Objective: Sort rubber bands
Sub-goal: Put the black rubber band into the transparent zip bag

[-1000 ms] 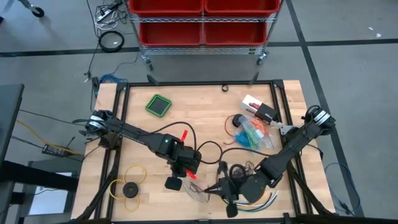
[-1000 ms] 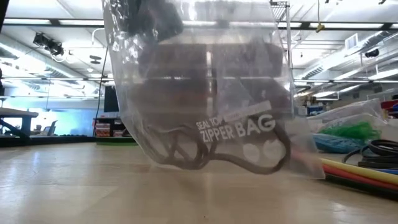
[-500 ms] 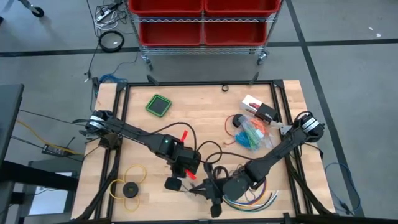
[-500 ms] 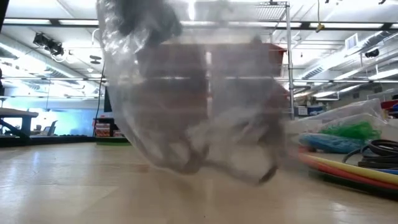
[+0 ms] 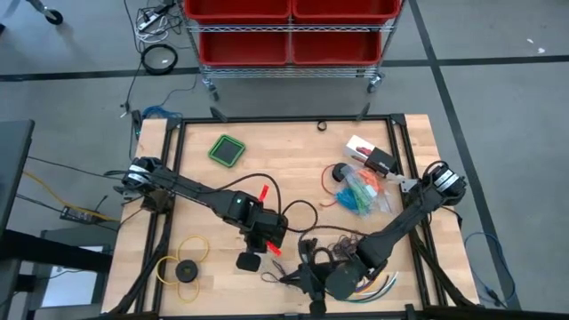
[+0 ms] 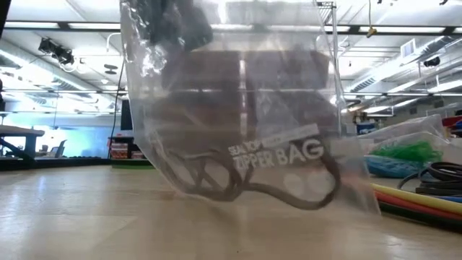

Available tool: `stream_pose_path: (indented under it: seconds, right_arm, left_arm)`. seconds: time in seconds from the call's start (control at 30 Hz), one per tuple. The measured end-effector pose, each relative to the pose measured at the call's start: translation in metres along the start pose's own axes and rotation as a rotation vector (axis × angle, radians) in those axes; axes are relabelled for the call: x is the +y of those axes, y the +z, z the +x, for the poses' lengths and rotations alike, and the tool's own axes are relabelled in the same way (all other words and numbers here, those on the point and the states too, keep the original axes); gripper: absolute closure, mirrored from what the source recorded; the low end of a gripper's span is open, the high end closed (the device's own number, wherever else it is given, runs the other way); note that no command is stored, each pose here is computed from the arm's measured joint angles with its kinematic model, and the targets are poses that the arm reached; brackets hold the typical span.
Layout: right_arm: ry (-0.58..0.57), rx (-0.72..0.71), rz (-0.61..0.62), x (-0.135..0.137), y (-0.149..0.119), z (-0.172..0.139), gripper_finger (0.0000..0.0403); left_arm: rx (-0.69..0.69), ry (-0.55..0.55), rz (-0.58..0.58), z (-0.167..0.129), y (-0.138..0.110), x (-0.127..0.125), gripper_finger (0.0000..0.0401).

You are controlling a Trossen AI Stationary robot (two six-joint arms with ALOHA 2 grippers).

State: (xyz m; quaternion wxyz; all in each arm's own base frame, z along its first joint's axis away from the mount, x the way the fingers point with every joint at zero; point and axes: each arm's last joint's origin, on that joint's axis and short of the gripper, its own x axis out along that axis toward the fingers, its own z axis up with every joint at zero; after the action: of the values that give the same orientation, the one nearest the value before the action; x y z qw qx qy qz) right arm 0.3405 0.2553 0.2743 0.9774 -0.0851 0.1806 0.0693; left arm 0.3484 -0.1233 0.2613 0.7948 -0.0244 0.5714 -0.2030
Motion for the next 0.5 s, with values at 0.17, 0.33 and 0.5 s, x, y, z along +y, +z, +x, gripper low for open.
stream_pose_path:
  seconds: [0.17,0.33,0.5]
  right_arm:
    - [-0.064,-0.01,-0.039,0.0083,-0.0005,-0.0062,0.0403]
    - [-0.09,-0.003,-0.043,0.0073,-0.0013,-0.0062,0.0403]
    - [-0.12,0.018,-0.053,0.0062,-0.0075,0.0006,0.0403]
  left_arm:
    - [-0.001,0.0,-0.004,0.0,0.0001,0.0,0.04]
    - [-0.034,-0.004,-0.015,-0.0002,0.0034,-0.0001,0.04]
    - [-0.069,-0.038,-0.019,-0.0012,0.0073,0.0017,0.04]
